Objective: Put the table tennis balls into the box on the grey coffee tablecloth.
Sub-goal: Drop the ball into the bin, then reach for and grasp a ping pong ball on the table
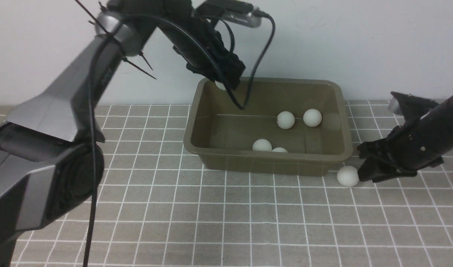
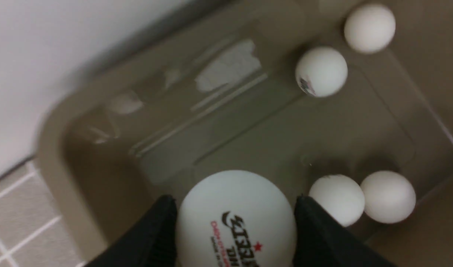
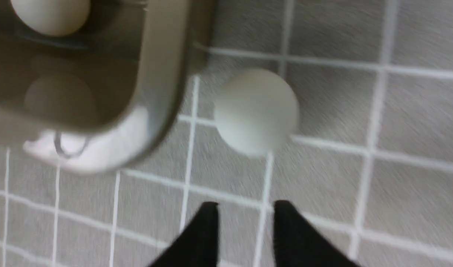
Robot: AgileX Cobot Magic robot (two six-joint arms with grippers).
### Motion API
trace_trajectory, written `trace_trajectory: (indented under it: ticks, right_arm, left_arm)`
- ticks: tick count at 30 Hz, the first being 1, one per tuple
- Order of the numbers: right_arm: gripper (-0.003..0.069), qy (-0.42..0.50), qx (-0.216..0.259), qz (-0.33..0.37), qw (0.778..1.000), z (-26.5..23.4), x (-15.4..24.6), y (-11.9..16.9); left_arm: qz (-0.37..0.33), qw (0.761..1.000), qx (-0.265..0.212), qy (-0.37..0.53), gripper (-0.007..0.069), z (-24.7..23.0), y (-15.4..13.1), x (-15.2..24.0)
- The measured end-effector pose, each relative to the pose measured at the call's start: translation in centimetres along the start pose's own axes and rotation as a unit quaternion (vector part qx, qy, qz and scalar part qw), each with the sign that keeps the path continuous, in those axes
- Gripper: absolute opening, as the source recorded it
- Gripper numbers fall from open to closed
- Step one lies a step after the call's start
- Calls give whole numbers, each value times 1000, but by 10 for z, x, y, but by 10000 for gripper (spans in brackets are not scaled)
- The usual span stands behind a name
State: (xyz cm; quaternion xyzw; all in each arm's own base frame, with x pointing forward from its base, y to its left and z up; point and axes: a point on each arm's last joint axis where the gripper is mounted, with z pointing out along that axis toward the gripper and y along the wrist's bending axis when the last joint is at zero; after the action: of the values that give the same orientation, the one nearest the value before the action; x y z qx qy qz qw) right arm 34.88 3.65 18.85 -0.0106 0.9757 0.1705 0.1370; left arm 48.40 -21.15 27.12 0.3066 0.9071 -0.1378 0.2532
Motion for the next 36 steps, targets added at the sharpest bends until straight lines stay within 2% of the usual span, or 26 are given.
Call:
trace_trajectory:
  ticks: [2, 5, 6, 7, 9, 11, 13, 17, 18, 19, 20, 21, 22, 25, 27, 32, 36]
  right_arm:
    - [337, -4, -1, -1, 1000, 11, -2, -2]
    - [470, -17, 10, -12, 1000, 23, -6, -4]
    - [477, -17, 11, -14, 1000, 24, -5, -4]
    - [521, -26, 17, -22, 999, 26, -7, -3]
    - [548, -33, 23, -29, 999, 29, -8, -2]
    - [561, -50, 37, -52, 997, 32, -10, 2]
    - [564, -58, 45, -67, 995, 33, -11, 4]
    - [566, -63, 56, -92, 992, 38, -11, 8]
    - [566, -62, 56, -93, 992, 39, -11, 9]
    - [563, -61, 58, -95, 992, 42, -11, 8]
    - [552, -54, 59, -97, 992, 47, -10, 8]
    - [536, -50, 59, -97, 992, 50, -9, 7]
    - [521, -45, 59, -96, 993, 54, -9, 6]
    - [446, -40, 61, -97, 993, 58, -8, 5]
    - [352, -39, 61, -96, 993, 57, -7, 5]
    - [364, -33, 56, -97, 993, 28, -4, 15]
    - [364, -38, 65, -85, 994, -37, 8, 33]
  left_arm:
    - [6, 1000, -2, 10, 382, 9, -4, 2]
    - [5, 1000, -5, 18, 516, 16, -5, 4]
    - [5, 1000, -5, 18, 516, 16, -5, 4]
    - [0, 1000, -7, 19, 567, 16, -3, 4]
    - [-13, 1000, -12, 18, 609, 15, 0, 5]
    - [-33, 999, -22, 17, 605, 11, 5, 5]
    - [-42, 998, -32, 14, 570, 6, 9, 4]
    - [-49, 997, -60, -1, 363, -17, 18, 1]
    - [-49, 997, -63, -5, 334, -22, 18, 0]
    - [-49, 996, -67, -13, 256, -31, 18, -2]
    - [-50, 996, -74, -25, 129, -46, 20, -5]
    - [-48, 995, -78, -37, 66, -60, 18, -8]
    - [-47, 994, -82, -48, 36, -72, 18, -10]
    - [-45, 993, -90, -69, 8, -97, 15, -13]
    - [-44, 990, -97, -88, -3, -120, 14, -15]
    - [-53, 983, -123, -128, -5, -175, 17, -12]
    - [-62, 976, -147, -145, -5, -227, 16, 3]
